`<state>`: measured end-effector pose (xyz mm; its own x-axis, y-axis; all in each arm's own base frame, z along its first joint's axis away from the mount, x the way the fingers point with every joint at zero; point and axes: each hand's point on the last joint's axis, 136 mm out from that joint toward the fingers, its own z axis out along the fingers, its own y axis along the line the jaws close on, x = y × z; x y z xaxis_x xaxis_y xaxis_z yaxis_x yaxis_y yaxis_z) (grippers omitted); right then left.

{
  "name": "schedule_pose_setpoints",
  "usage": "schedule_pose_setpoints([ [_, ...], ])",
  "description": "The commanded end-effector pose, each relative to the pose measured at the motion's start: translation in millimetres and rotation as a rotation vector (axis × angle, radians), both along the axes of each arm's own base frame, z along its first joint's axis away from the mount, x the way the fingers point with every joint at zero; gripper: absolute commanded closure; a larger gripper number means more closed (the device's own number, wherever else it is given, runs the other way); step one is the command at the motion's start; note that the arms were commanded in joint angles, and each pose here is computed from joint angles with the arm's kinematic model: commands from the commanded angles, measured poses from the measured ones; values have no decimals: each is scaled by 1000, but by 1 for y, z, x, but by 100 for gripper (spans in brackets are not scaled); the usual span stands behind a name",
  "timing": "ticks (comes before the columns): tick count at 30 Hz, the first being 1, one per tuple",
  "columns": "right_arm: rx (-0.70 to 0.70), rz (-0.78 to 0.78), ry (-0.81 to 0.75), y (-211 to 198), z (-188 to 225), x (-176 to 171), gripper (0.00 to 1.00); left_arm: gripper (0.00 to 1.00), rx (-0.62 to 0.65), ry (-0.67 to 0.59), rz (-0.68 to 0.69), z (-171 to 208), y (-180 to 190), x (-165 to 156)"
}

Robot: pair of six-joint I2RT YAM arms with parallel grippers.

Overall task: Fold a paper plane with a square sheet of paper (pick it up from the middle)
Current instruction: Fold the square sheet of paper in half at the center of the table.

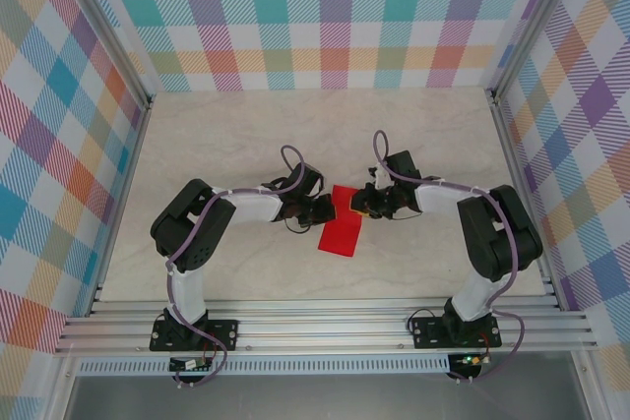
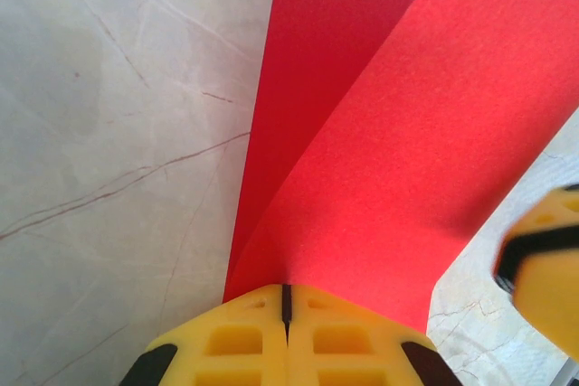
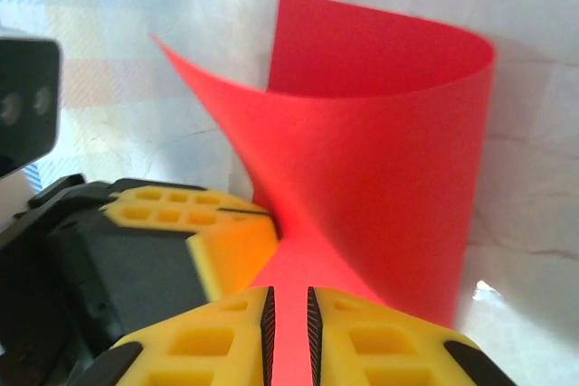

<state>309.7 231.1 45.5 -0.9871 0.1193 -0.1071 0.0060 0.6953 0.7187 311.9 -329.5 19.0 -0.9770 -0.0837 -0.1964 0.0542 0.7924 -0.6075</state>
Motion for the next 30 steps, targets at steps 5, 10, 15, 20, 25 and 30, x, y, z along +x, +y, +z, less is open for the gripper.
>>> schedule_pose_setpoints([
  [5,-42,-6,60,-13,-37,-11,80,100,194,151,-7,-60,33,-35],
  [10,-50,-5,39,-13,-22,-4,79,100,198,154,-11,-62,34,-36],
  [15,2,1,-44,-7,15,12,79,100,198,158,-9,-62,35,-37],
  [20,21,-9,-32,-9,12,23,79,100,197,159,-10,-62,34,-37],
  [25,10,-26,27,-13,-15,22,79,100,196,158,-10,-62,34,-36],
  [30,-44,-53,77,-21,-38,20,79,100,195,159,-12,-62,34,-37],
])
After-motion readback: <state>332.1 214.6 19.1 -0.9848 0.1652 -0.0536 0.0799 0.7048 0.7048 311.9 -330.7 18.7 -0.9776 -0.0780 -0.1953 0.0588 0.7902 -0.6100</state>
